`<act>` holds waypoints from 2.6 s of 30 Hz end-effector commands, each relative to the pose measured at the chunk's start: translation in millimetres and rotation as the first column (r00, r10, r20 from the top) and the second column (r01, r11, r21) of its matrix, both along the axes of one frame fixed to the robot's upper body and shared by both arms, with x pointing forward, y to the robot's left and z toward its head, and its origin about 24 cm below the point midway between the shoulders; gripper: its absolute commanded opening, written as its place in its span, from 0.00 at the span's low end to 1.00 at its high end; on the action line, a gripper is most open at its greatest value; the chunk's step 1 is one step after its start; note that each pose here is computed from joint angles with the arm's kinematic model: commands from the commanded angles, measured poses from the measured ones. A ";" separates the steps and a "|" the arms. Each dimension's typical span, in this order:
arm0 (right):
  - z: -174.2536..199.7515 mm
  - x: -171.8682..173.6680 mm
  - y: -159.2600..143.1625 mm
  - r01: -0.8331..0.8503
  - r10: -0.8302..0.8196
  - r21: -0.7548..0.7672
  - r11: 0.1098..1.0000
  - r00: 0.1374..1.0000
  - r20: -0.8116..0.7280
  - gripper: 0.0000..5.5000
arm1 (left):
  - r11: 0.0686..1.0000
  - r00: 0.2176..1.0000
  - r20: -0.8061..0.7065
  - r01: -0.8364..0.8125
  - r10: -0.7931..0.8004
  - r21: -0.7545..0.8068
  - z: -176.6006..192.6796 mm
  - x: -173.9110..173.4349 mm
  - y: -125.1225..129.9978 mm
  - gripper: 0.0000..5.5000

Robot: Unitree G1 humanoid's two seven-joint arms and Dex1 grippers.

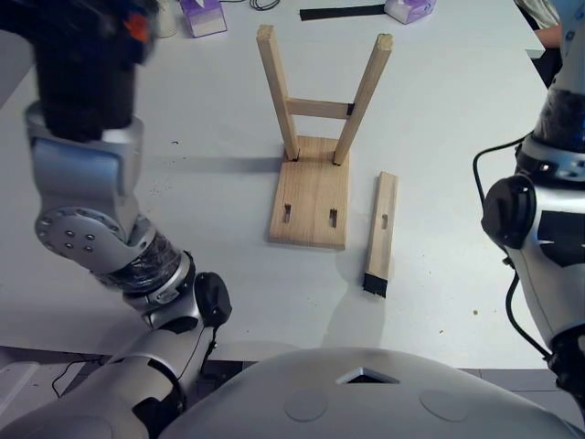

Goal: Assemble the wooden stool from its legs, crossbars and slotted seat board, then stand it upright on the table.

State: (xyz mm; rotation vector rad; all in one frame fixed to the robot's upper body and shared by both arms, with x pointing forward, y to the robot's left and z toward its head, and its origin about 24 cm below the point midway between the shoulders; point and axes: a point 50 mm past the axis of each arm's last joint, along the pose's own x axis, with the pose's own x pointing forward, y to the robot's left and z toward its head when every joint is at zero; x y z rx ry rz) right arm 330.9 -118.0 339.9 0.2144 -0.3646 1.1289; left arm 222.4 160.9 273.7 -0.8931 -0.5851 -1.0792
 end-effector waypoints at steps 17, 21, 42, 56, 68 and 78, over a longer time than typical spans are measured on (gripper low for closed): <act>43.6 -37.9 2.8 -0.668 0.670 -0.112 0.735 0.742 -0.027 0.59 | 0.891 0.968 0.098 0.170 -0.231 0.421 -46.6 4.4 -29.3 0.37; 45.0 -41.4 13.9 -0.667 0.666 -0.126 0.734 0.744 -0.059 0.59 | 0.875 0.962 0.094 0.188 -0.255 0.446 -51.2 2.7 -33.1 0.37; 25.1 -36.5 -1.9 -0.544 0.548 -0.362 0.757 0.830 -0.102 0.59 | 0.668 0.973 0.109 0.055 -0.202 0.742 -69.4 15.2 -3.8 0.37; 17.1 -38.0 -2.4 -0.574 0.574 -0.463 0.675 0.803 -0.158 0.59 | 0.566 0.966 0.099 0.056 -0.240 0.822 -80.2 15.3 -2.5 0.37; -1.7 -38.0 6.1 -0.607 0.573 -0.451 0.654 0.787 -0.228 0.59 | 0.564 0.966 0.135 0.012 -0.218 0.826 -81.7 18.6 -4.5 0.37; -12.8 -38.5 13.2 -0.609 0.556 -0.427 0.669 0.791 -0.256 0.55 | 0.544 0.970 0.131 0.002 -0.207 0.839 -86.2 20.1 -5.4 0.37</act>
